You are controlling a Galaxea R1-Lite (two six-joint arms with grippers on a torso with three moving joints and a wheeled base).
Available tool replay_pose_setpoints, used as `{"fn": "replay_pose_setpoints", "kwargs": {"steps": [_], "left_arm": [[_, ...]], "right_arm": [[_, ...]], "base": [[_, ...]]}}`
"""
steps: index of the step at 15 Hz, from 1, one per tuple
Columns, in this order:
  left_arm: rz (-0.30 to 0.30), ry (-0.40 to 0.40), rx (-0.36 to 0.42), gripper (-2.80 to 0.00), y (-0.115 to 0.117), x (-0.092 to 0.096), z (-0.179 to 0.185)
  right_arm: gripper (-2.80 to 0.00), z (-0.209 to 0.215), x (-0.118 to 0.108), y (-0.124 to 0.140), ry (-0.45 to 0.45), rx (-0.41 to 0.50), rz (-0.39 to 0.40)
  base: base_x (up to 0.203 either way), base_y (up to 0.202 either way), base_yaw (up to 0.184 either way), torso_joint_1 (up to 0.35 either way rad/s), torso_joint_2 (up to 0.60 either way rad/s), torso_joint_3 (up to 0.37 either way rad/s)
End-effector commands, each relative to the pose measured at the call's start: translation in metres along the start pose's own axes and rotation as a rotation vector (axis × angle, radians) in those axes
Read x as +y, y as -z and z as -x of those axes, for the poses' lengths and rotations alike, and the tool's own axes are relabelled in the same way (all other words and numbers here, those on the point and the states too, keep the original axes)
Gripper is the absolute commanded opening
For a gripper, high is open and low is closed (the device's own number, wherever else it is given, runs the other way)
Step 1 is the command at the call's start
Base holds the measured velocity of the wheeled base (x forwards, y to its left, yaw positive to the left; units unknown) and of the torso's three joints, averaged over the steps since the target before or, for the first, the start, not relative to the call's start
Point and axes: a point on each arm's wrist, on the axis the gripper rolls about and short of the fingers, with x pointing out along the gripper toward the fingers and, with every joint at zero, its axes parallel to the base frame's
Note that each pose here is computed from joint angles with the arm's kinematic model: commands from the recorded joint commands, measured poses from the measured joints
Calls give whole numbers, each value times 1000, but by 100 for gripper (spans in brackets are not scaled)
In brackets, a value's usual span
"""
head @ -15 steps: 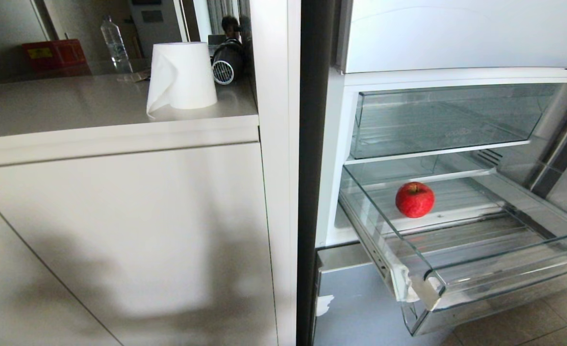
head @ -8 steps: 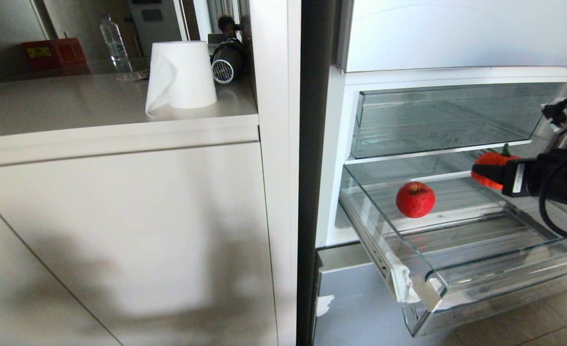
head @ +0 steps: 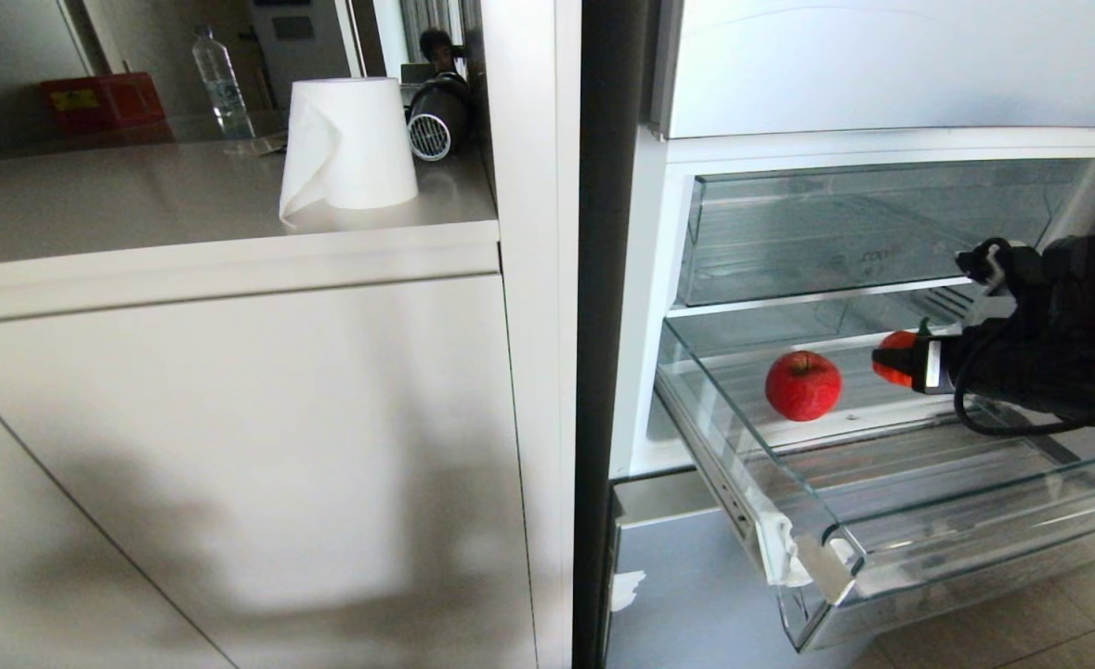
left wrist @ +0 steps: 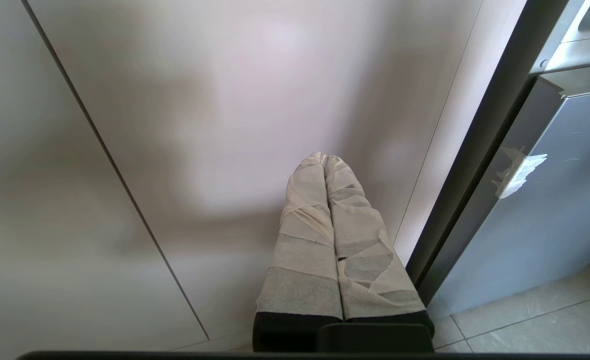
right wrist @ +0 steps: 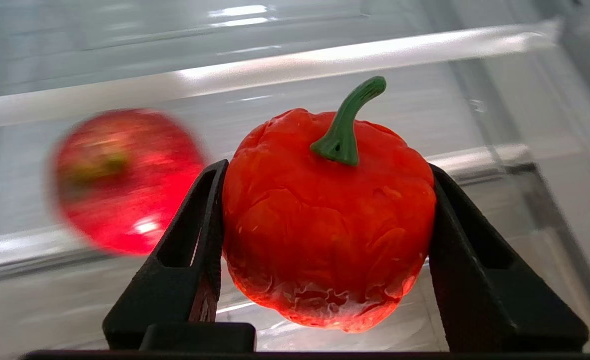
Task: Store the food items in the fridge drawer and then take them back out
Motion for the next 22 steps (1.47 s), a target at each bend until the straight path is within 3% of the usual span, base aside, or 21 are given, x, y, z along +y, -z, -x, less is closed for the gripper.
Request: {"fn": "replay_pose_setpoints", "kwargs": {"steps": [1,8,22], "left_arm": [[0,0,0,-280,0,0,0],[0,-1,0,-280,0,0,0],[0,-1,0,-280,0,0,0]], "right_arm": [[-280,-8,-7,2,20,13,-7],[-280,-44,-12,13,36,38,-13],[-280,-73,-12,19,34,58,-10]], "base": [[0,0,0,0,0,0],[0,0,0,0,0,0],[0,0,0,0,0,0]]}}
